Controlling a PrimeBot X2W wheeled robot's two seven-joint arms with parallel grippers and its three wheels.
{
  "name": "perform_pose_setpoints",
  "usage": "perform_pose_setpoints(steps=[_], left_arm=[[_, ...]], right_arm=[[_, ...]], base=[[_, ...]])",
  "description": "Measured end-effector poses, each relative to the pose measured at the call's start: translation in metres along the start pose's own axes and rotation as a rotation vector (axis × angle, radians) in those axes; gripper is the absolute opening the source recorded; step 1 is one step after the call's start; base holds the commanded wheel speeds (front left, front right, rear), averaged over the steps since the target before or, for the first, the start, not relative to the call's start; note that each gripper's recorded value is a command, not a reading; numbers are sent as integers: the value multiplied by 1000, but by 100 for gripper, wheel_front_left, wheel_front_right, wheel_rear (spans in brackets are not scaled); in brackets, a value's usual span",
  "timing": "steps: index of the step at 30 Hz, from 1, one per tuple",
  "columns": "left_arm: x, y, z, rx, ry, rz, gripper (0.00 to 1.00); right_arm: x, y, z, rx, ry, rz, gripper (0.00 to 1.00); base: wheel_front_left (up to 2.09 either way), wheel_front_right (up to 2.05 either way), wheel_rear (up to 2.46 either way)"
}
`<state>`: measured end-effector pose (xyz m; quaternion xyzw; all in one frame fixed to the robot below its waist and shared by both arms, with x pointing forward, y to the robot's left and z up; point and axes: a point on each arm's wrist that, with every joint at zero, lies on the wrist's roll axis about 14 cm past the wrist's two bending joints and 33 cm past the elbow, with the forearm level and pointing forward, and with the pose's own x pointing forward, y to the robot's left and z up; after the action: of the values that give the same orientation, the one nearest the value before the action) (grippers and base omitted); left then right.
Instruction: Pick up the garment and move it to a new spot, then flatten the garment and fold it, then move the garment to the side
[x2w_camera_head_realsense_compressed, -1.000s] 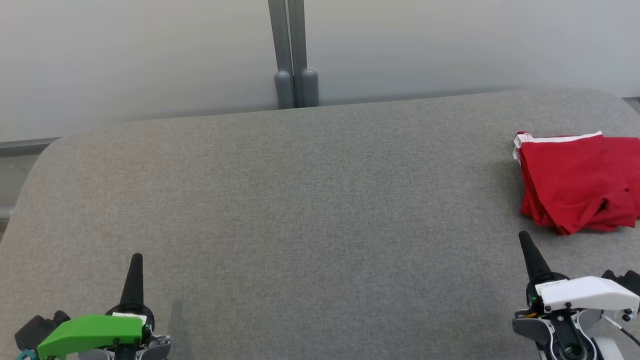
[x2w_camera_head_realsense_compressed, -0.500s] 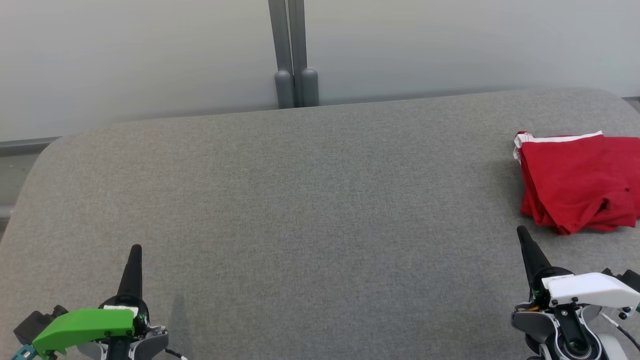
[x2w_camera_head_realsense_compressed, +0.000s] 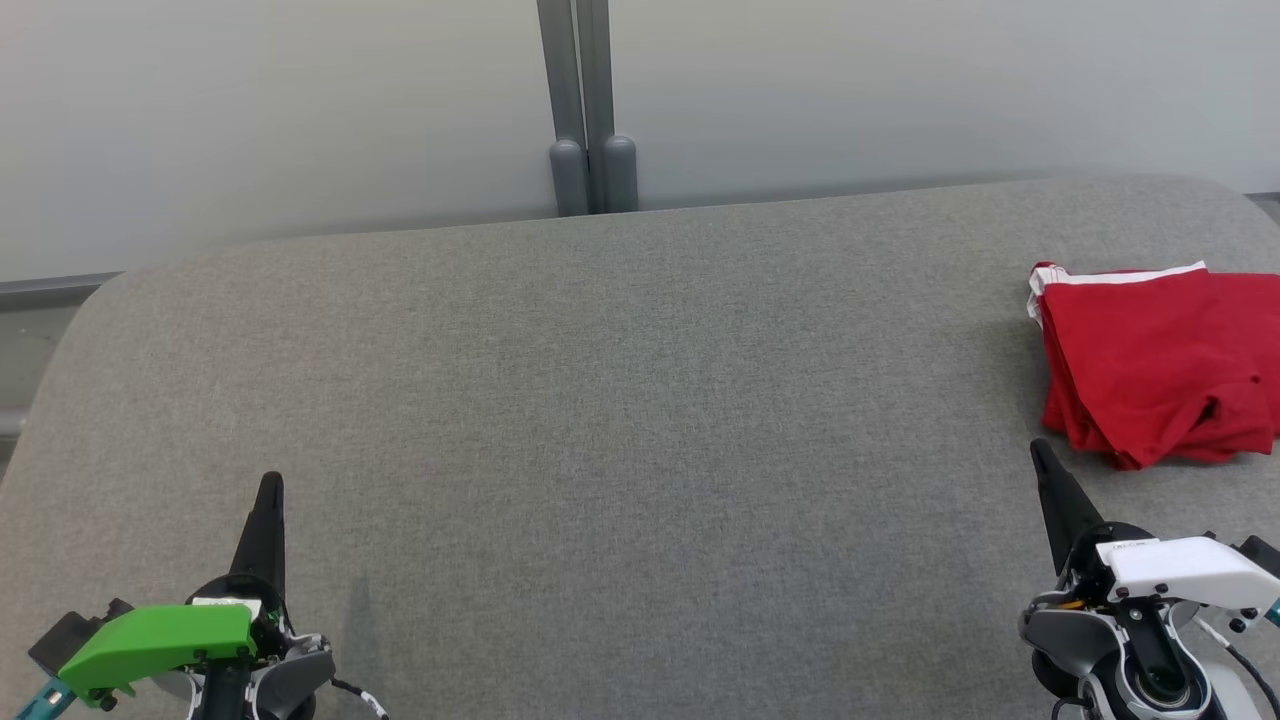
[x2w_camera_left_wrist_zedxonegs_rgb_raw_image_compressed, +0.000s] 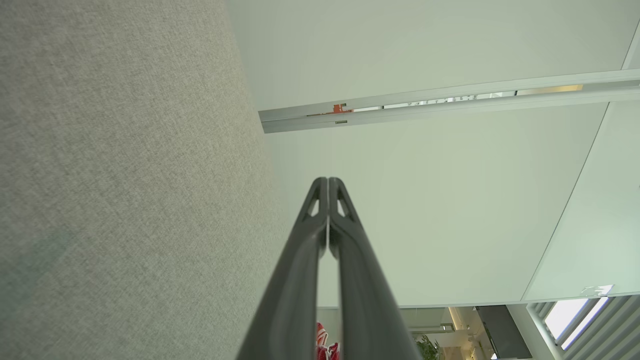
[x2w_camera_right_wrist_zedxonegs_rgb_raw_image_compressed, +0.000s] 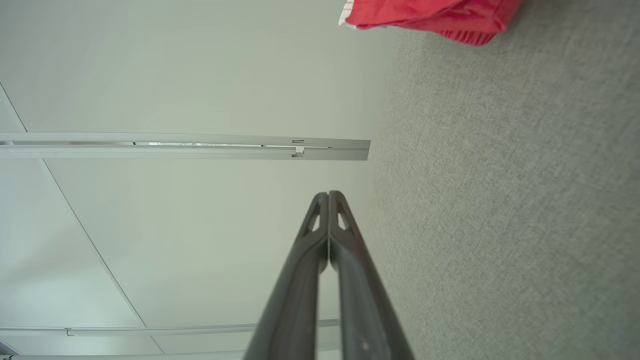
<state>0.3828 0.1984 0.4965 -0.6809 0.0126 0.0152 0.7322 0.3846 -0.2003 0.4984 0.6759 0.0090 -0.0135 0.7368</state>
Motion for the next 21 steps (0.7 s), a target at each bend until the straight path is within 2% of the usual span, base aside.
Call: perform_pose_setpoints(steps=[12,21], left_arm=[[4,-6,1,-77,5,-24,0],[4,-7,1,-80,5,-27,0]], right_arm=[[3,6,-1,86,8,22,0],[4,6,-1,89,8,23,0]], base=[[0,0,0],[0,0,0]])
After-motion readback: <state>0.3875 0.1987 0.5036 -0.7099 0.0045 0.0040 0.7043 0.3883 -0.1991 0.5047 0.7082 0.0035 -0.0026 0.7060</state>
